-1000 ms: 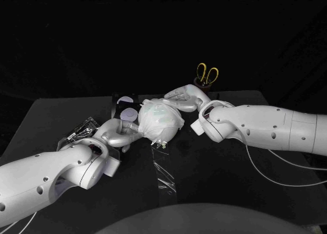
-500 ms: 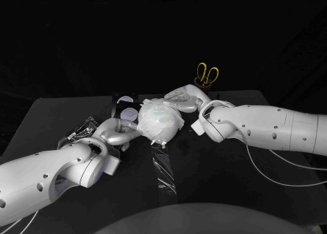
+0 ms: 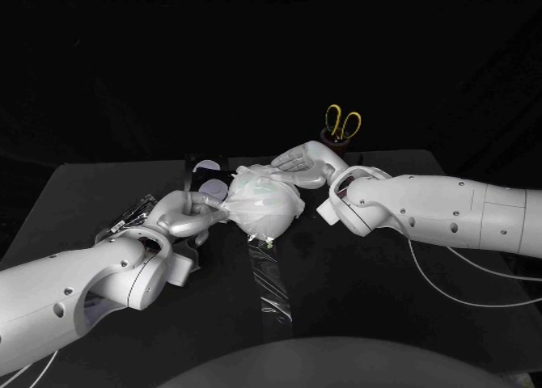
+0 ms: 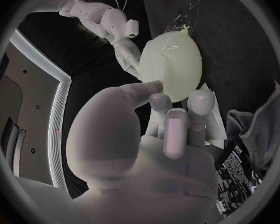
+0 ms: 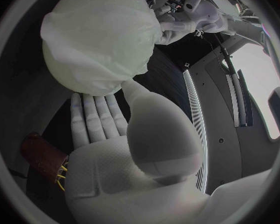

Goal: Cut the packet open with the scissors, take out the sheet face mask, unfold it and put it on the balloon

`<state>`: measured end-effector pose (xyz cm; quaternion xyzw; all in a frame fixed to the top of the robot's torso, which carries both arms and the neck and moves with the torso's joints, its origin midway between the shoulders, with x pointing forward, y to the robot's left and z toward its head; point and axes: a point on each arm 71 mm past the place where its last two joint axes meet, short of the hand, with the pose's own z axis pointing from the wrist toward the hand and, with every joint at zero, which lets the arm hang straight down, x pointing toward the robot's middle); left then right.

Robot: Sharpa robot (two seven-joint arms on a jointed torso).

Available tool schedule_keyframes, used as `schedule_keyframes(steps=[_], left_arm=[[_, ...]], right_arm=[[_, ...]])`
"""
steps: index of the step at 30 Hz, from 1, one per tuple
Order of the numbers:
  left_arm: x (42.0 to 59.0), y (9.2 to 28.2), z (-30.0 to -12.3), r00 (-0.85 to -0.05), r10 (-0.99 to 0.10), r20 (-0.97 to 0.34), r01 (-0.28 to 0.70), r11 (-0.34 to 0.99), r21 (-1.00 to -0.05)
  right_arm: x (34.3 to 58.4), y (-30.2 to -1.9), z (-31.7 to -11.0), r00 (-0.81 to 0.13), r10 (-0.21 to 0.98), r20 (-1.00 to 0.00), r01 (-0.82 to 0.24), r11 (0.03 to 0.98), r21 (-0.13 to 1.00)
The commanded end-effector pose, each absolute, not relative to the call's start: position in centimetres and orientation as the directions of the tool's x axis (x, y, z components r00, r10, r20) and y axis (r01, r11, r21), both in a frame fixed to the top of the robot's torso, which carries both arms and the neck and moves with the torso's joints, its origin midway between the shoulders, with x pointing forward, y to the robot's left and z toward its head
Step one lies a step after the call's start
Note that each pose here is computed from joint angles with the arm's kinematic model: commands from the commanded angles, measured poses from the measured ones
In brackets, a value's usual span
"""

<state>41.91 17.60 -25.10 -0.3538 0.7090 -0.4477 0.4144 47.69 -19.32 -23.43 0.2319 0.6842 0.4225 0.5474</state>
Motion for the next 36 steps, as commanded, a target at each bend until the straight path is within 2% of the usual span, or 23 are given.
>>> schedule_keyframes(steps=[1, 10, 16, 36], left_arm=[[41.8, 17.3, -25.1, -0.48, -0.829, -0.288, -0.1, 0.378, -0.92], [41.2, 16.9, -25.8, -0.606, -0.747, -0.273, -0.141, 0.438, -0.888], [40.9, 16.9, -26.3, -0.655, -0.717, -0.238, -0.191, 0.462, -0.866], [41.7, 18.5, -26.8, -0.594, -0.766, -0.244, -0.248, 0.463, -0.851]], right_arm=[[47.5, -19.1, -23.7, -0.311, 0.748, -0.587, -0.157, 0.569, 0.808], [47.6, -19.2, -23.8, -0.299, 0.743, -0.599, -0.156, 0.581, 0.799], [47.6, -19.1, -23.8, -0.296, 0.743, -0.6, -0.156, 0.582, 0.798], [47.3, -19.1, -23.6, -0.301, 0.756, -0.581, -0.167, 0.558, 0.813]])
